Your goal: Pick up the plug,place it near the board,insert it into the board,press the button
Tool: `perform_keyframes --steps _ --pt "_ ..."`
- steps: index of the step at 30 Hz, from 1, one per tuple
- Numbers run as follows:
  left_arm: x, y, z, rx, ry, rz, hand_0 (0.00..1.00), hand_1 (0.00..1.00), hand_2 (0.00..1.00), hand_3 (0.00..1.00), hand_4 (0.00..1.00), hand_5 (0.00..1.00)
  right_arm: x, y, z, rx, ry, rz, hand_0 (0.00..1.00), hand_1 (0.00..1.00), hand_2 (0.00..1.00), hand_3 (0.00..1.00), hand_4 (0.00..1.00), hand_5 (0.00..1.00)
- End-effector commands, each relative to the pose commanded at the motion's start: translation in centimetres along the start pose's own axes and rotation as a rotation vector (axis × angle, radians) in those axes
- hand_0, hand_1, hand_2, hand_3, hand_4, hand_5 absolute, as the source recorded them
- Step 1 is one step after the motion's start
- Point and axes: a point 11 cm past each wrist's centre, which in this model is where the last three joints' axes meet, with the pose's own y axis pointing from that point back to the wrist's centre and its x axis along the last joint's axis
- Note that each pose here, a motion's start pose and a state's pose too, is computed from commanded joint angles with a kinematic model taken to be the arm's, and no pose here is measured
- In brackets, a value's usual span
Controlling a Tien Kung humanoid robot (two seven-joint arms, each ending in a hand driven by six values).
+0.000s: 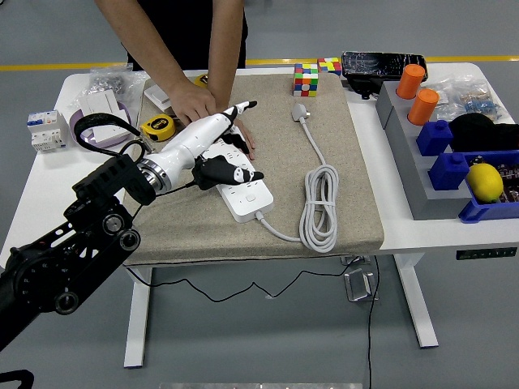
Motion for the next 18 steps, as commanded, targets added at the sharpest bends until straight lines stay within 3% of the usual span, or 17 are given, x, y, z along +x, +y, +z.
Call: perform_keyframes --steps 2,3,10,18 --pt "-1.0 -0.2 0.0 0.005 -0.053 -0.038 0.21 0.085 0.164 0.953 0.589 0.002 0.0 0.0 0.0 -0.001 0.0 0.0 0.929 0.892 0.821 0.815 0.998 0.998" --pt "-1.5 -0.3 -0.1 0.011 -0.089 -0.061 0.144 0.018 0.136 0.892 0.681 0.002 0.0 0.0 0.0 -0.001 0.0 0.0 0.929 0.893 0.82 0.815 0.998 0.998" --pt "-4.6 -0.8 -1.2 0.051 -0.23 -0.168 0.136 0.011 0.137 0.88 0.694 0.002 0.0 0.0 0.2 -0.004 0.001 0.001 0.927 0.892 0.82 0.815 0.998 0.998" --pt "-6.3 -1.1 -2.6 0.088 -0.256 -0.212 0.135 0.009 0.136 0.877 0.699 0.002 0.0 0.0 0.1 -0.003 0.001 0.0 0.928 0.892 0.82 0.815 0.998 0.998"
